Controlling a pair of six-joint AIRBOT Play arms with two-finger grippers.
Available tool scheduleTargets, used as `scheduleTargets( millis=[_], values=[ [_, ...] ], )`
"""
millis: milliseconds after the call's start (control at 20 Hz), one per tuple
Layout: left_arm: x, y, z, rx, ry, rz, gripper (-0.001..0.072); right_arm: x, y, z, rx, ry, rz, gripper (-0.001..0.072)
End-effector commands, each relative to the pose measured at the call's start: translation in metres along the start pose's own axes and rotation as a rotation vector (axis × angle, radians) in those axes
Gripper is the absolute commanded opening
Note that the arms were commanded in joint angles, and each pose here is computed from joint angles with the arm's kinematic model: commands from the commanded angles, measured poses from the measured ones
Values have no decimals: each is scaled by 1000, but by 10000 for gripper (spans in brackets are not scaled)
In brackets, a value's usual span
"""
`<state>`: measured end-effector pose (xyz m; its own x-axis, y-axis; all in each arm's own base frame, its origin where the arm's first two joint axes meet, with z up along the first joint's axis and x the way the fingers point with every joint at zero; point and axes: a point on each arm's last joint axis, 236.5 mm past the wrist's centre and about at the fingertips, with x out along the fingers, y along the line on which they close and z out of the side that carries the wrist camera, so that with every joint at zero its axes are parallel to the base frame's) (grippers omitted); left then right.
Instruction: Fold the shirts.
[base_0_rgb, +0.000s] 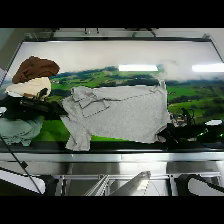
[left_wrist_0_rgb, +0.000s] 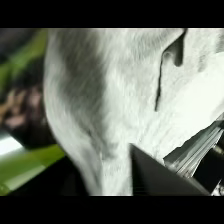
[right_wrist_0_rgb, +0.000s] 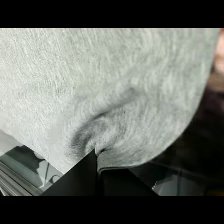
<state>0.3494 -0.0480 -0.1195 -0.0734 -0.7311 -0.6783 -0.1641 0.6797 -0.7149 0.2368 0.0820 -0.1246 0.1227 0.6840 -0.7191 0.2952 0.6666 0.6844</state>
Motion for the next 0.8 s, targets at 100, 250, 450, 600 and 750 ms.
scheduleTargets(
  millis=[100,250,450,600,750],
  values=[
    [3,-32,-17,92,172,-53,20,-7,24,-16,-33,69,85,11],
    [-36,-73,-26,139,128,-147,21,-40,68,-14,-131,66,188,11],
    [-127,-207,-51,355,-59,-521,21,-162,198,21,-399,-256,511,11],
    [-203,-304,-92,617,-294,-718,23,-282,290,17,-658,-570,709,11],
    [-277,-368,-155,851,-504,-895,24,-377,351,-9,-853,-848,783,11]
  ],
)
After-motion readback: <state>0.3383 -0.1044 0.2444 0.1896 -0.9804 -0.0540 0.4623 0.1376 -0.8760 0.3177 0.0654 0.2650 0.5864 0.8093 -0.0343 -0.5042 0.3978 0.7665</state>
